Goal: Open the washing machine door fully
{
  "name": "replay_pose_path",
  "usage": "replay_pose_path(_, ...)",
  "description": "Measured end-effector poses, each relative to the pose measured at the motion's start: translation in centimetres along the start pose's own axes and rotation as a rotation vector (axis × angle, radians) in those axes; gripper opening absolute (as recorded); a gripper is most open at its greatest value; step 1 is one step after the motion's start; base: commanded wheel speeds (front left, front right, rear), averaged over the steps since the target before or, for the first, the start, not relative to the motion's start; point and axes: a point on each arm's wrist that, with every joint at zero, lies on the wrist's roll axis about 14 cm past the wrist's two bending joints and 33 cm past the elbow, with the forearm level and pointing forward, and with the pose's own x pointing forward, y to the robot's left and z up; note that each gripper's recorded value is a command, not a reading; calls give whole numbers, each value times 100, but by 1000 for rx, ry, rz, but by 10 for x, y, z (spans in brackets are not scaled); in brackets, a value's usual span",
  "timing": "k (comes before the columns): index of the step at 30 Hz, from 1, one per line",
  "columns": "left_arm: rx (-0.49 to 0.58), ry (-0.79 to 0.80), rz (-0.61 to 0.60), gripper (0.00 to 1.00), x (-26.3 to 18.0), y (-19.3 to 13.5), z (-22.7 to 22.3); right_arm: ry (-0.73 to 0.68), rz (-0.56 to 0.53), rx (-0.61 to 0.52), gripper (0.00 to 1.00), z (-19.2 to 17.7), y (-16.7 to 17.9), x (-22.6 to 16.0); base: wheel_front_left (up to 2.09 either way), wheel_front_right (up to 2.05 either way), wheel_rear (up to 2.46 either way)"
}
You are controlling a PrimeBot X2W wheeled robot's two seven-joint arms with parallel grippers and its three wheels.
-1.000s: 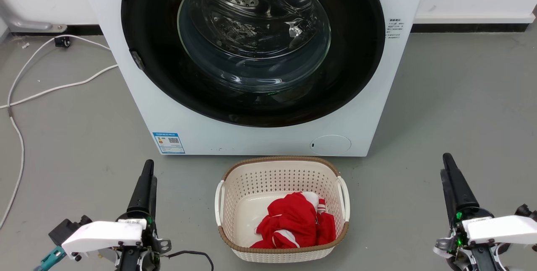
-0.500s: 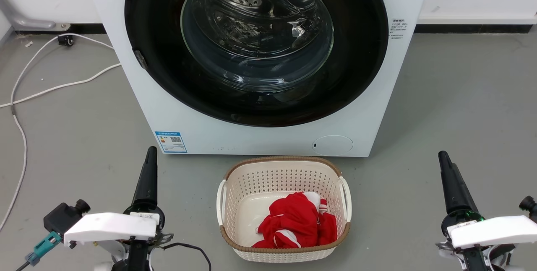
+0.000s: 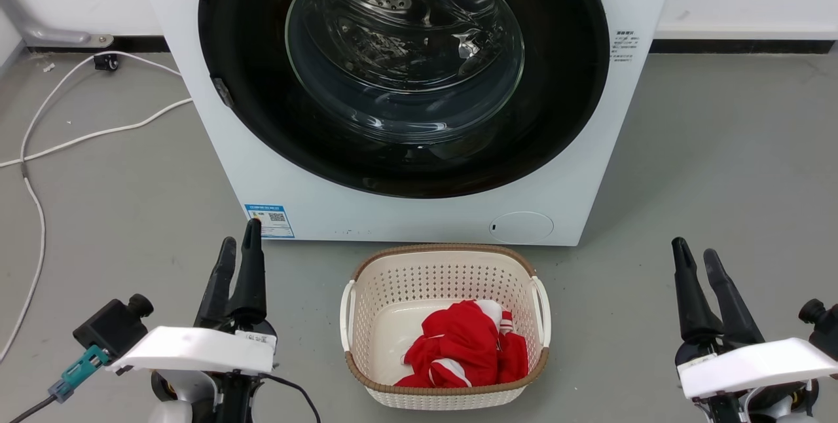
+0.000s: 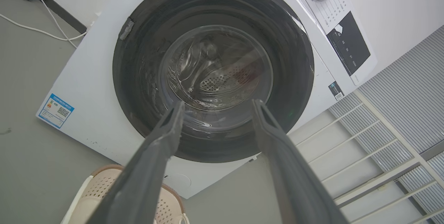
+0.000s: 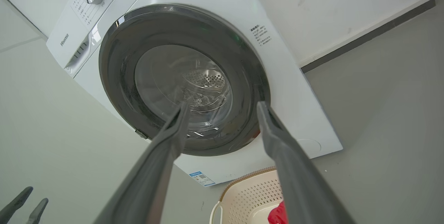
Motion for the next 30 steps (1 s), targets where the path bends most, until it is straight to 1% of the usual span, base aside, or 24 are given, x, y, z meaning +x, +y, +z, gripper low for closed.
replay_pose_path(13, 235, 9, -21, 100, -4, -1, -4, 43, 18, -189, 100, -5, 4, -4, 0, 0, 0)
replay_pose_path(17, 296, 11, -24, 100, -4, -1, -5, 64, 12, -238, 100, -9, 1, -8, 0, 0, 0)
replay_pose_path(24, 416, 12, -32, 100, -5, -2, -6, 59, 13, -326, 100, -5, 0, -9, 0, 0, 0)
replay_pose_path(30, 497, 13, -35, 100, -5, -2, -7, 72, 7, -395, 100, -6, -3, -12, 0, 0, 0)
